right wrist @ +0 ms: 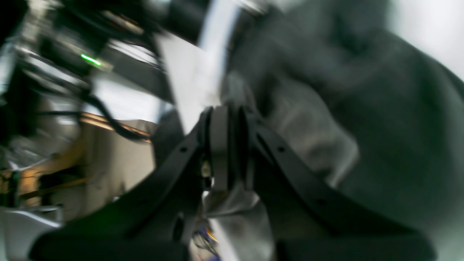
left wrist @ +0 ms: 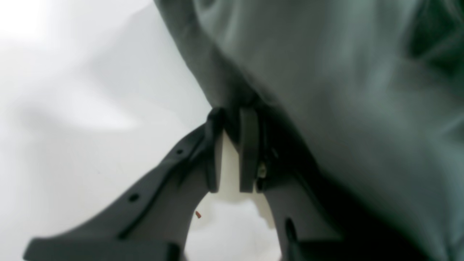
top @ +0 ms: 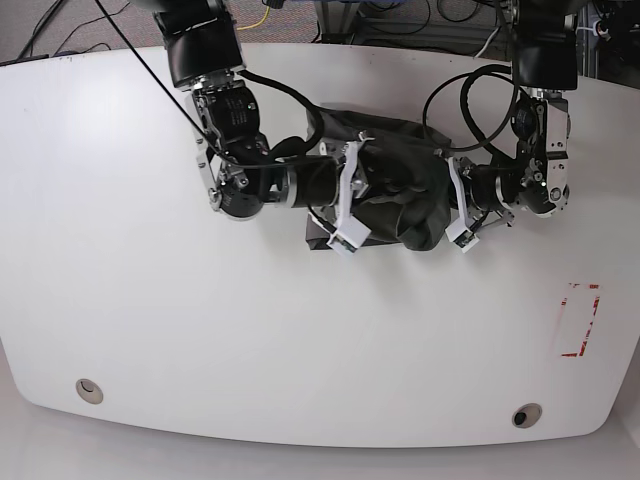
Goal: Layout the t-shirt on the table in an organized manner, then fold the t-shirt properly
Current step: 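Press the folded end onto the bundle with the right gripper beside the left gripper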
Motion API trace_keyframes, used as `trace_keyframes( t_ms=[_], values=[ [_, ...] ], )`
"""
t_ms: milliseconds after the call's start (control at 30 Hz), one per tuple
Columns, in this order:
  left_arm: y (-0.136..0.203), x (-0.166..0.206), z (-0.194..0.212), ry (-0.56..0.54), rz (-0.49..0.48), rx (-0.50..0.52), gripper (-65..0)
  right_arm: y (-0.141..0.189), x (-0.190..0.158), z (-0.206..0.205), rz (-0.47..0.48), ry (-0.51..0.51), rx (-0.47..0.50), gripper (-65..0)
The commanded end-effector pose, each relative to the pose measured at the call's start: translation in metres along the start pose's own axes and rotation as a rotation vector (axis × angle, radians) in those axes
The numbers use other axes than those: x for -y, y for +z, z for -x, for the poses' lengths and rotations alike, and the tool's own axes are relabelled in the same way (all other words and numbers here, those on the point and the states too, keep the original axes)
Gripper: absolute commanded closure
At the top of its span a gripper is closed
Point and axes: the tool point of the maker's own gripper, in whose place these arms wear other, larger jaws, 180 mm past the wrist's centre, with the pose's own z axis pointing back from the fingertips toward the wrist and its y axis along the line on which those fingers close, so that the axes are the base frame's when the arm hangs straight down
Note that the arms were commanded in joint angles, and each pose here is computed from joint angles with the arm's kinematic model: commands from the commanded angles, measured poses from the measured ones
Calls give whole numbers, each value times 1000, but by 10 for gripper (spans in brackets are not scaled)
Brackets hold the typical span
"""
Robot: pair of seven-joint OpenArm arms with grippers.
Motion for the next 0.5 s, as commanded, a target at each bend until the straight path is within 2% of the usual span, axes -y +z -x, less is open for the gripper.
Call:
trace_keyframes(
  t_ms=[0, 200, 267, 300, 467],
  values=[
    [-3, -3, 41, -8, -34, -181, -65, -7, -17, -20, -46, 20, 56, -54],
    [-3, -3, 42, -7, -33, -182, -65, -28, -36, -27, -75, 11, 52, -57],
    [-3, -3, 42, -7, -33, -182, -65, -38, -44, -26, -74, 38, 32, -94],
    [-3, -3, 42, -7, -33, -182, -65, -41, -48, -27, -77, 46, 30, -120],
    [-3, -3, 42, -7, -33, -182, -65, -56, -64, -25, -88, 71, 3, -366]
  ],
)
